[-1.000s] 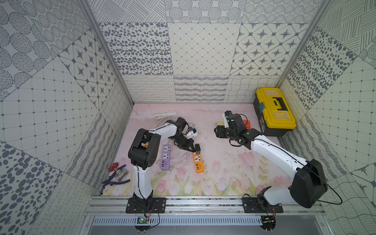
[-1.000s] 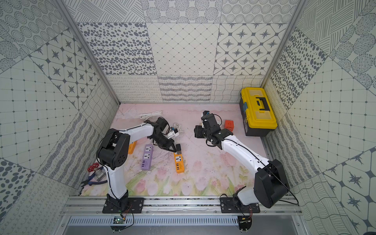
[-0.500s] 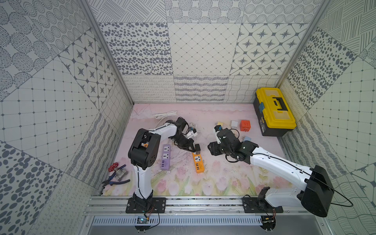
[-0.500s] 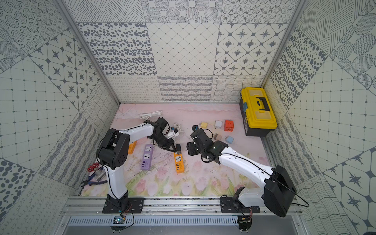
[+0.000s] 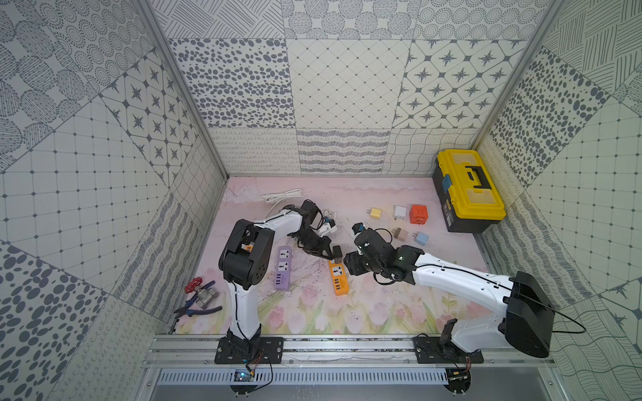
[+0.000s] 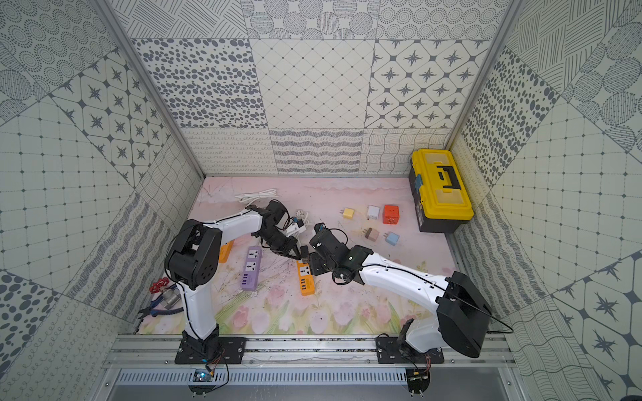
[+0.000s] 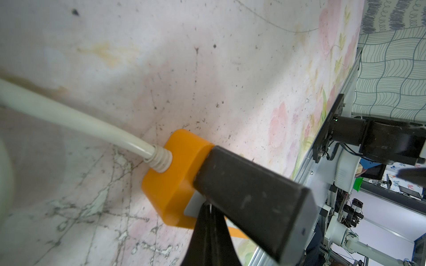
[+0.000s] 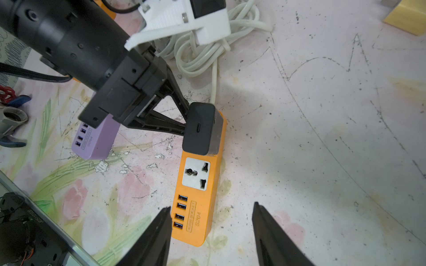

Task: Pull the plug off the socket
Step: Remove the plug from the socket.

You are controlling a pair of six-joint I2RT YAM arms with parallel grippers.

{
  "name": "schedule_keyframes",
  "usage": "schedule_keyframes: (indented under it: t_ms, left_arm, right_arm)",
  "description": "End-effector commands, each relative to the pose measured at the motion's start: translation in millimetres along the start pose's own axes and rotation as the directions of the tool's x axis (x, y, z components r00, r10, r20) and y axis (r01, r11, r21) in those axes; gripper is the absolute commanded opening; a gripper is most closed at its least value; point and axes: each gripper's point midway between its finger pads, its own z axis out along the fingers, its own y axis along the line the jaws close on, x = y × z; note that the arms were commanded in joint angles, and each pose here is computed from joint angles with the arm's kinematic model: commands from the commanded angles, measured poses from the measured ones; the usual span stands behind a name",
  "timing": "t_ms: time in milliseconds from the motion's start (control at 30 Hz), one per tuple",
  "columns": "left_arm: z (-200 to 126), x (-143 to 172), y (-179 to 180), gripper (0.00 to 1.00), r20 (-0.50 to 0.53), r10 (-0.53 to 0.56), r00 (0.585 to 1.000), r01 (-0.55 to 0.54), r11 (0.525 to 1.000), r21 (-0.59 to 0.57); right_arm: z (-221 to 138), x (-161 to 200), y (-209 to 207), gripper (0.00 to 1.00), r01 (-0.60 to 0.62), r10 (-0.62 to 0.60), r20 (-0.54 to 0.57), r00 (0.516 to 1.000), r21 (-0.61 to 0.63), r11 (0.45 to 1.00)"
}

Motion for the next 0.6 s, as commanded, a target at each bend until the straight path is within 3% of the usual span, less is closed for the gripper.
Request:
schedule_keyframes:
  t_ms: [0,567]
  left_arm:
    - [2,3,14,0.0,-0.023,-0.006,1.0,0.005,0.998,-0.062]
    - [3,4,14,0.0,-0.024,-0.006,1.0,0.005,0.998,-0.059]
  right_arm:
    - [-6,-25,19,0.61,-0.018,0.022,0.07,0.997,-0.052,0.998]
    - [28,-24,28,0.6,0.013,-0.013,0.012,1.0,0.011,1.0]
